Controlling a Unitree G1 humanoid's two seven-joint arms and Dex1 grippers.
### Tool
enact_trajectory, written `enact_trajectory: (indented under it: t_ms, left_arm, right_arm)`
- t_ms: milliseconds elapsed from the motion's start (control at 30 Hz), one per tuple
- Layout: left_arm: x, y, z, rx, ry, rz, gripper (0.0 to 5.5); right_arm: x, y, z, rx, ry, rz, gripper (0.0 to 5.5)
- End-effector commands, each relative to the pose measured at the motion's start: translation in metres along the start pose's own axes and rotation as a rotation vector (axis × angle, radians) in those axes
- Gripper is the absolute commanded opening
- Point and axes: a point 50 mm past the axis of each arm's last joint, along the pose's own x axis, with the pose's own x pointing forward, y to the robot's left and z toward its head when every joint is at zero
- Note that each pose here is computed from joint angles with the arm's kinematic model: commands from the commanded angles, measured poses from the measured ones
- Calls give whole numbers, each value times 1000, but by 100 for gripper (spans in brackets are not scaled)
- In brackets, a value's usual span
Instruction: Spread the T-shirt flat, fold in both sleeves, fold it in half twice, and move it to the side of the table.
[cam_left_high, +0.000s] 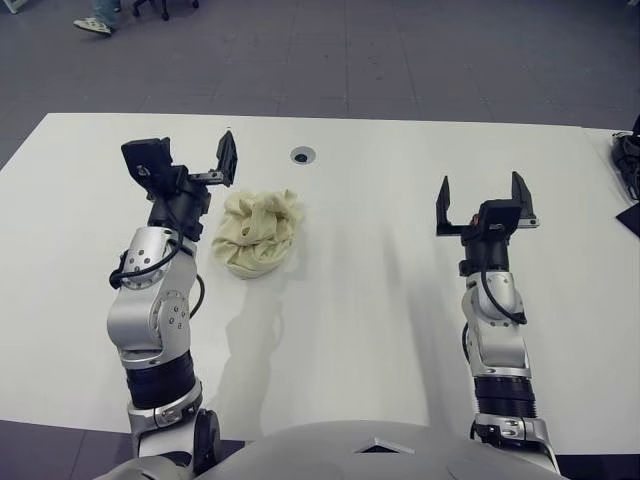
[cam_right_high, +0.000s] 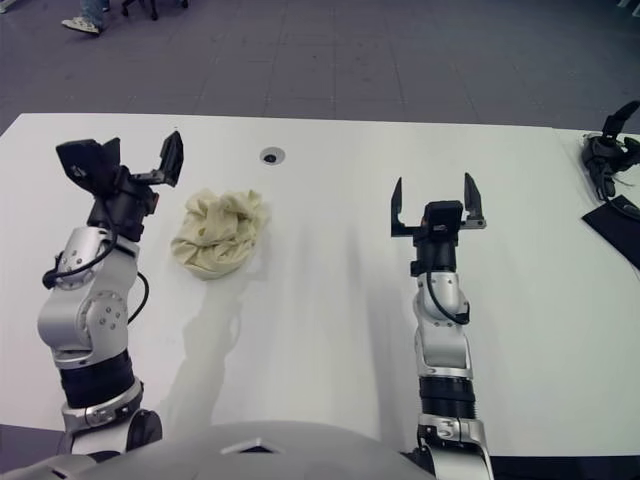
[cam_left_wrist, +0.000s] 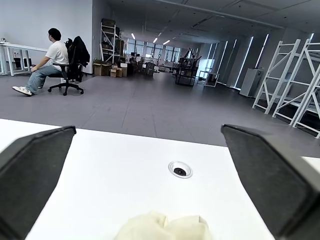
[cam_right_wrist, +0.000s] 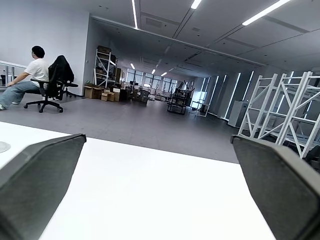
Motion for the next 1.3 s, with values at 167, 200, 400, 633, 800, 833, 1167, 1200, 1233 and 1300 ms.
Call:
enact_trajectory:
  t_ms: [167,200,400,633,800,833,1167,1200,1233,1300]
  left_arm:
    - [-3,10,-3,235,72,27,540]
    - [-6,18,-8,355,113,36,540]
    - [-19,45,-19,743,250,-40,540]
    - [-31,34,-77,1034,434,-322,540]
    - [-43,-1,-96,1052,469,-593,540]
    - [-42,-14,-93,1039,437,-634,540]
    - [-16,-93,-57,894,232,-752,540]
    - [-16,-91,-53,890,229,-738,540]
    - [-15,-87,-49,889,227,-723,540]
    - [-13,-78,-38,880,215,-679,540]
  right_arm:
    - [1,1,0,13,9,5,538]
    - [1,0,0,12,9,5,538]
    - [1,-4,-1,-3,11,1,538]
    - [2,-2,3,-21,-5,16,538]
    - [3,-4,6,-30,-15,21,538]
    - [3,-4,6,-32,-16,26,538]
    - [6,7,39,13,-140,575,538]
    - [3,3,44,-6,-152,632,538]
    - [0,-4,48,-19,-155,667,538]
    - [-14,-17,53,-103,-157,760,538]
